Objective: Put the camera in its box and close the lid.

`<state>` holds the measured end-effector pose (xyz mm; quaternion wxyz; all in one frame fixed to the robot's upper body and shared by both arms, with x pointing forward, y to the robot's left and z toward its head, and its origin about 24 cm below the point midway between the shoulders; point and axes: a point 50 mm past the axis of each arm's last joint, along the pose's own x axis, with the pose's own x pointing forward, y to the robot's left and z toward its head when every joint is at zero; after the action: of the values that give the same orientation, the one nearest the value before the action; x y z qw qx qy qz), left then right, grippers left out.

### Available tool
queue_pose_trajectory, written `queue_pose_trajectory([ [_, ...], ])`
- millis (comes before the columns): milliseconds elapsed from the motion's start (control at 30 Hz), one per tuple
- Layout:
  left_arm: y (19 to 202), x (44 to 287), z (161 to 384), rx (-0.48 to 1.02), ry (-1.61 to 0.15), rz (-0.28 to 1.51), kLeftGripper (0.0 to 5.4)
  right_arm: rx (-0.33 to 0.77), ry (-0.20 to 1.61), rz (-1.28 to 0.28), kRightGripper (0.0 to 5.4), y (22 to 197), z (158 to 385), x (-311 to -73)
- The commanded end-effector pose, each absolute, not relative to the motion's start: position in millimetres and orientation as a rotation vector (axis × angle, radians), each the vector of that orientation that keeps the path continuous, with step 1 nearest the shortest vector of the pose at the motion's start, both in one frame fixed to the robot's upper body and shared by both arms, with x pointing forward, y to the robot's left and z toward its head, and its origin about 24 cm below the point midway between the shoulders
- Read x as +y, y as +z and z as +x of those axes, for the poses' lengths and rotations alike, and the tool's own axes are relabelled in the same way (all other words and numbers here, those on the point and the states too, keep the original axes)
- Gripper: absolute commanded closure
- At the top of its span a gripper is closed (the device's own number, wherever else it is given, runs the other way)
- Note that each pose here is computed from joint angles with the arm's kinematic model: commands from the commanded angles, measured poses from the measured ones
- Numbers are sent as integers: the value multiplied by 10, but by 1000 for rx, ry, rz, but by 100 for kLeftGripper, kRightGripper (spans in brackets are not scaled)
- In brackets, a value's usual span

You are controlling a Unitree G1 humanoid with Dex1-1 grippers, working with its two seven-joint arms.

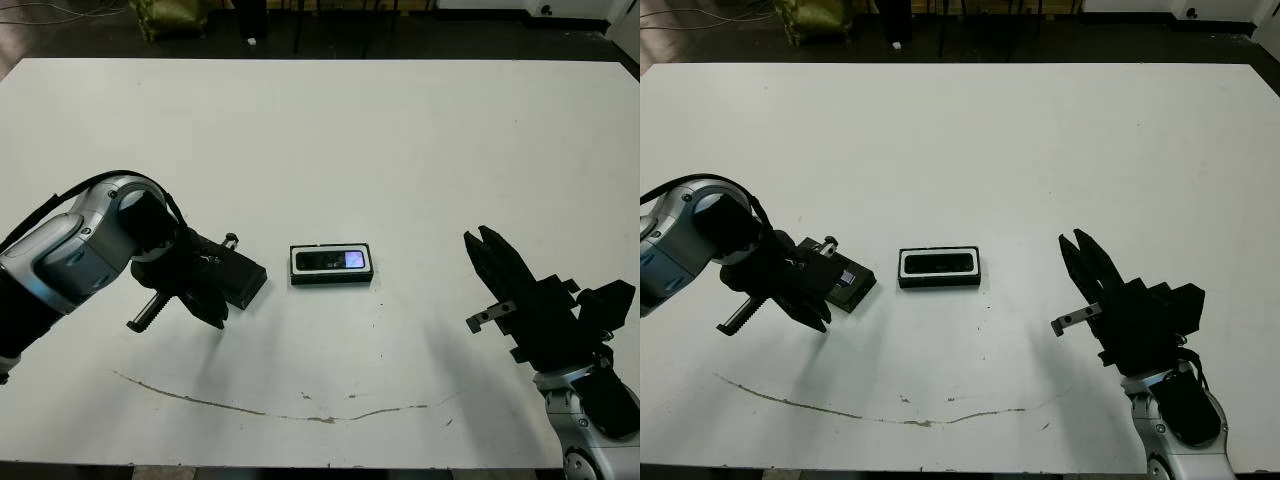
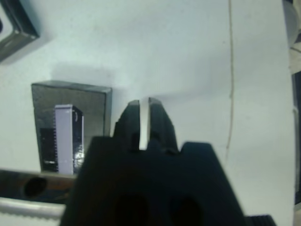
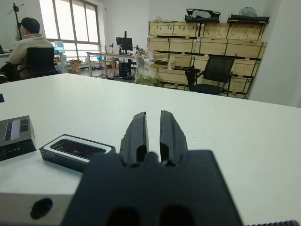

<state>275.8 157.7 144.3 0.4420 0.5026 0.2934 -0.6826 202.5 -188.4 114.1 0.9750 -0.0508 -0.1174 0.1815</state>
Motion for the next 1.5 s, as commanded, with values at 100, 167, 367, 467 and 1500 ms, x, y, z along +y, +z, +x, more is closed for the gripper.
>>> queue_pose_trajectory([
  [100, 1368, 1603, 2775, 763, -1686, 1236, 540, -198, 350, -110, 538, 1083, 2003, -1919],
  [167, 1358, 1596, 2780, 766, -1681, 1238, 540, -192, 350, -108, 538, 1085, 1998, -1913],
  [367, 1318, 1569, 2784, 732, -1703, 1254, 540, -193, 348, -109, 538, 1084, 1997, -1906],
  [467, 1296, 1568, 2789, 730, -1696, 1252, 540, -188, 346, -108, 538, 1081, 1994, -1905],
  [1500, 1203, 1428, 2948, 661, -1628, 1343, 540, -150, 337, -74, 538, 1048, 1952, -1898],
])
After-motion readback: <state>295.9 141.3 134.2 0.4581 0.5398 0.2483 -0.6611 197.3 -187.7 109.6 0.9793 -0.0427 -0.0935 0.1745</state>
